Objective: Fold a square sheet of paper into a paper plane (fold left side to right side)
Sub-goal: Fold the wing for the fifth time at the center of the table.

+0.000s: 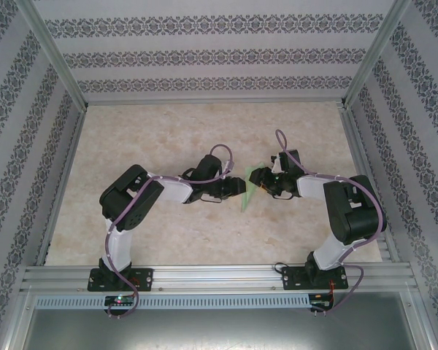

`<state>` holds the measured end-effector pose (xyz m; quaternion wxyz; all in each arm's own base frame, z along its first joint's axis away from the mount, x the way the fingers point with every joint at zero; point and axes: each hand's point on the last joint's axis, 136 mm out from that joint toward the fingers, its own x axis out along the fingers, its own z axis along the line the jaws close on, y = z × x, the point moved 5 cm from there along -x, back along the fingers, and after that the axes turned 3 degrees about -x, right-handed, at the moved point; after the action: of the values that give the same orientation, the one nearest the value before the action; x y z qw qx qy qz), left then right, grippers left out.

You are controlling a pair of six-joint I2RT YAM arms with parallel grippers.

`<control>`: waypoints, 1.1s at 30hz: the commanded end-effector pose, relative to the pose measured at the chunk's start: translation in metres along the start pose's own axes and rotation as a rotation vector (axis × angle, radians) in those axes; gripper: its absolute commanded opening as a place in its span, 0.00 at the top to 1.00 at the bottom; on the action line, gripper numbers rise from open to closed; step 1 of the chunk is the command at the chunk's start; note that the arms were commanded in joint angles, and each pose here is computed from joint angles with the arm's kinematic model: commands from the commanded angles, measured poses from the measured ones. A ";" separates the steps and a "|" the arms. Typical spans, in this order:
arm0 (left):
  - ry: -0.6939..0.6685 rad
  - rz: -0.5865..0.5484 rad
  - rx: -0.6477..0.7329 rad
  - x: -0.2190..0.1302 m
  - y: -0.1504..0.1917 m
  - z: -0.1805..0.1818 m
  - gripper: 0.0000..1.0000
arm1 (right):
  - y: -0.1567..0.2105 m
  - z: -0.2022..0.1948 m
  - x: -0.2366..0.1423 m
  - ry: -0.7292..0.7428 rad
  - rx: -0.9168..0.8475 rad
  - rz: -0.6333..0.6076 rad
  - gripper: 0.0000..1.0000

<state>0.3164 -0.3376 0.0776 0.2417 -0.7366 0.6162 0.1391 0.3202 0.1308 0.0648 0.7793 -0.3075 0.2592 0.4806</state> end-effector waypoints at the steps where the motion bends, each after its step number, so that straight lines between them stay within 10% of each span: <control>1: 0.070 -0.001 0.004 0.003 -0.008 -0.009 0.55 | 0.009 -0.013 0.009 0.068 0.014 0.037 0.49; 17: 0.063 0.022 0.002 0.014 -0.012 -0.005 0.92 | 0.001 -0.002 0.002 0.035 -0.012 0.014 0.48; 33: 0.041 0.018 0.010 0.012 -0.011 -0.002 0.96 | -0.043 0.013 -0.019 -0.041 0.010 -0.084 0.22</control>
<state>0.3224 -0.3492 0.0698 0.2199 -0.7295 0.6329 0.1375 0.3428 0.1122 0.0945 0.8023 -0.3077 0.2405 0.4514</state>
